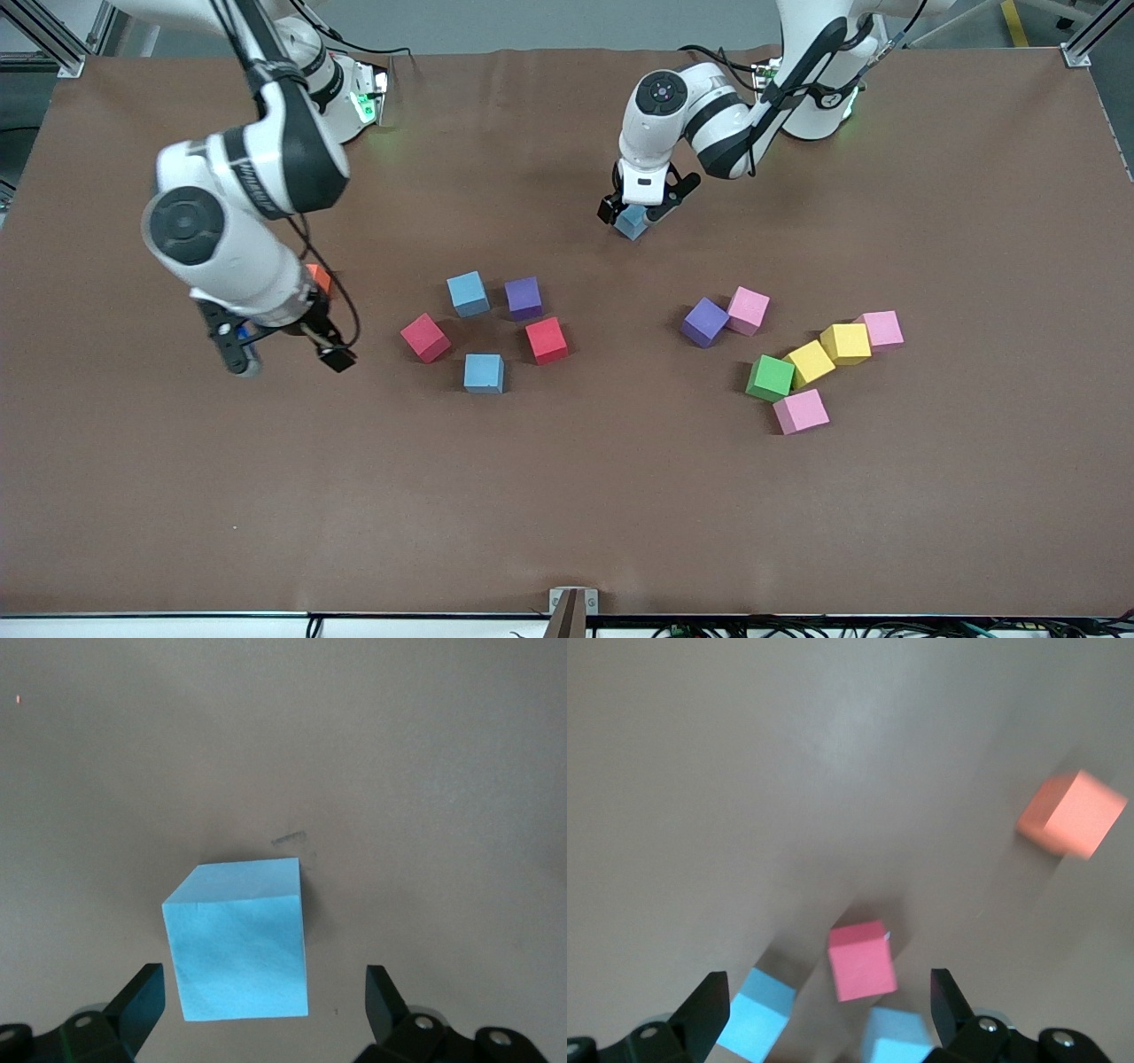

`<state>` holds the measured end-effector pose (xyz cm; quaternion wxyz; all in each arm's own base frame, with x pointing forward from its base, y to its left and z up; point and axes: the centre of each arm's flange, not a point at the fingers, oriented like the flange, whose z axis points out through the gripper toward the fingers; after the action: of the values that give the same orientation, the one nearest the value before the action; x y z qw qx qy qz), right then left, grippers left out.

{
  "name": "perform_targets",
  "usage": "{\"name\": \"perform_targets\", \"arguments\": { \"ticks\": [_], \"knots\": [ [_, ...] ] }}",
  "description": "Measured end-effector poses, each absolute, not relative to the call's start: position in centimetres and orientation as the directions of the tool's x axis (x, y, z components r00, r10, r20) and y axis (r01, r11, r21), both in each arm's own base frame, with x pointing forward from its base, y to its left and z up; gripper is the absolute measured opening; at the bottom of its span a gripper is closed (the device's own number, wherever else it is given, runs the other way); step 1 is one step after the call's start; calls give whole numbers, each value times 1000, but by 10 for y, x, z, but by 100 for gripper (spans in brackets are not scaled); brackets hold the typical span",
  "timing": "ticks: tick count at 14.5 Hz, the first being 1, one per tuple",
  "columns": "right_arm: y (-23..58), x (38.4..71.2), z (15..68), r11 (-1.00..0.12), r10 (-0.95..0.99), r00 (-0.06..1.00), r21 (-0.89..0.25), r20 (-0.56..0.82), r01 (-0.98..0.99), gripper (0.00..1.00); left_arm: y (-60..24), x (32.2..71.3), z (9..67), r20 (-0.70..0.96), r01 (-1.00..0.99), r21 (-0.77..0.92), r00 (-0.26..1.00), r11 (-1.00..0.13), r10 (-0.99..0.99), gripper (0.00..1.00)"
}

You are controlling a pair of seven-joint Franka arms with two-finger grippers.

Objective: Arrange 11 blocks into digit 3
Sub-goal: 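Grasp a purple cube with the right gripper while the left gripper lifts, then place the blue cube centrally with the left gripper while the right places purple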

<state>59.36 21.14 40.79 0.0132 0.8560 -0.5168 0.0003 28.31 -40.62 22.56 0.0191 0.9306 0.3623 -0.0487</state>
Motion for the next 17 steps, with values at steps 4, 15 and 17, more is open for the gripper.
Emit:
{"name": "perform_targets", "arguments": {
  "ticks": [4,15,17],
  "knots": [
    [264,564,370,-300,-954,300,7,-14,-954,100,-406,282,224,-106,676,-4,732,-737,673,100],
    [402,480,247,-182,-983,182,23,9,-983,100,-395,284,201,-79,671,-39,737,-741,671,97],
    [416,467,242,-186,-982,186,27,13,-982,100,-391,288,195,-61,686,-44,724,-726,687,88]
  ]
}}
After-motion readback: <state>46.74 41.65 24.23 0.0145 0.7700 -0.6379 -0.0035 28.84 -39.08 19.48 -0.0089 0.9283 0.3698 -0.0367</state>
